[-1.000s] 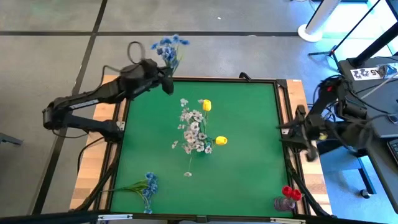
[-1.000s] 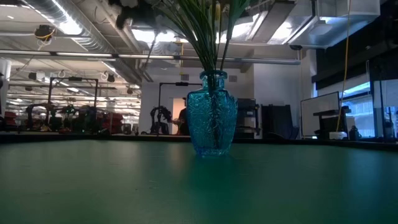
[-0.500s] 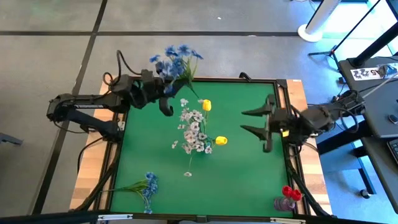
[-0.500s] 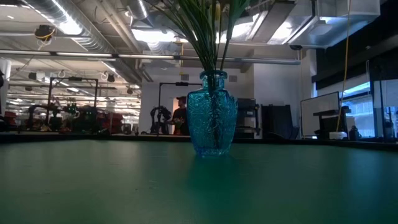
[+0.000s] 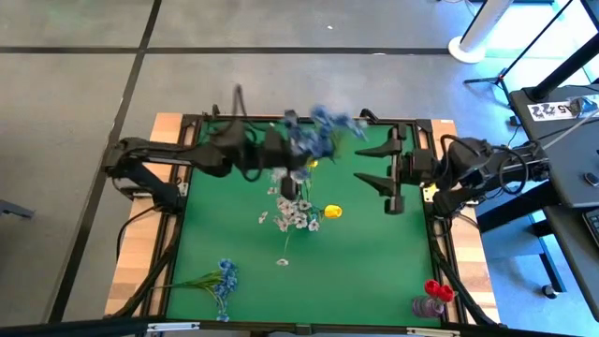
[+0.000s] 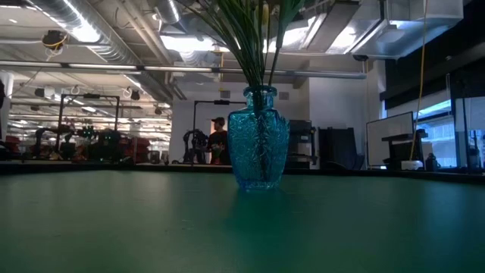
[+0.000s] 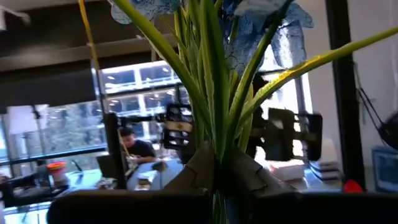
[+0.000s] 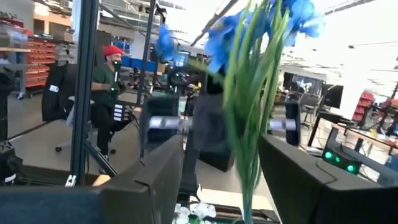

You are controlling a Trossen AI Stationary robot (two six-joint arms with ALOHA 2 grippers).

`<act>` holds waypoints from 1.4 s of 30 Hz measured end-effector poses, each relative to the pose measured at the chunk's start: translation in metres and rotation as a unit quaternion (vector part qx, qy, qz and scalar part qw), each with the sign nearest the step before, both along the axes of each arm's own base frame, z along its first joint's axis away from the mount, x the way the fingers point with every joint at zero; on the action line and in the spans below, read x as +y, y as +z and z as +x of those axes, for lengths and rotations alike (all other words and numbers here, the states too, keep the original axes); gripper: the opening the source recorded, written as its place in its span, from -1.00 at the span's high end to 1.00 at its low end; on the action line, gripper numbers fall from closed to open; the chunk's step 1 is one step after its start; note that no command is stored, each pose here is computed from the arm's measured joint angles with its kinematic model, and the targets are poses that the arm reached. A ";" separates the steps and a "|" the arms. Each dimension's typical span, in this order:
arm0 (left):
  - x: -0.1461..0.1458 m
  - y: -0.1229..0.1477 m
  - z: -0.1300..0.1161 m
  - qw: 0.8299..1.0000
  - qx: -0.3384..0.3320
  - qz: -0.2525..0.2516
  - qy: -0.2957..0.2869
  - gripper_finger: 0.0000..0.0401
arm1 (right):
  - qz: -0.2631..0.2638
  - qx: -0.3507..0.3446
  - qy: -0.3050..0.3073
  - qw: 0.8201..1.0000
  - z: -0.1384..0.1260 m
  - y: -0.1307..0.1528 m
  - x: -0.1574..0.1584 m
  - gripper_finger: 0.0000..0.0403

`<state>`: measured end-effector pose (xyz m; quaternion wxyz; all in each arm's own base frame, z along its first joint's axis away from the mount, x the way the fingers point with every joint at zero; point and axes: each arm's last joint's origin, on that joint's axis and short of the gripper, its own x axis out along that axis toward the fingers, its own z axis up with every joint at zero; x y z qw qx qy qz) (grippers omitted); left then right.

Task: Sort flowers into vase by color
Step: Put the top blue flowers into the purple vase

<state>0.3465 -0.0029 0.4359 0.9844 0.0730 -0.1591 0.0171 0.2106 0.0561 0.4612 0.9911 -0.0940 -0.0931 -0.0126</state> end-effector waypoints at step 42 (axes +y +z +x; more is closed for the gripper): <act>-0.052 -0.016 0.005 0.992 0.121 0.032 -0.021 0.25 | 0.083 -0.014 0.026 0.996 -0.052 0.009 -0.006 0.94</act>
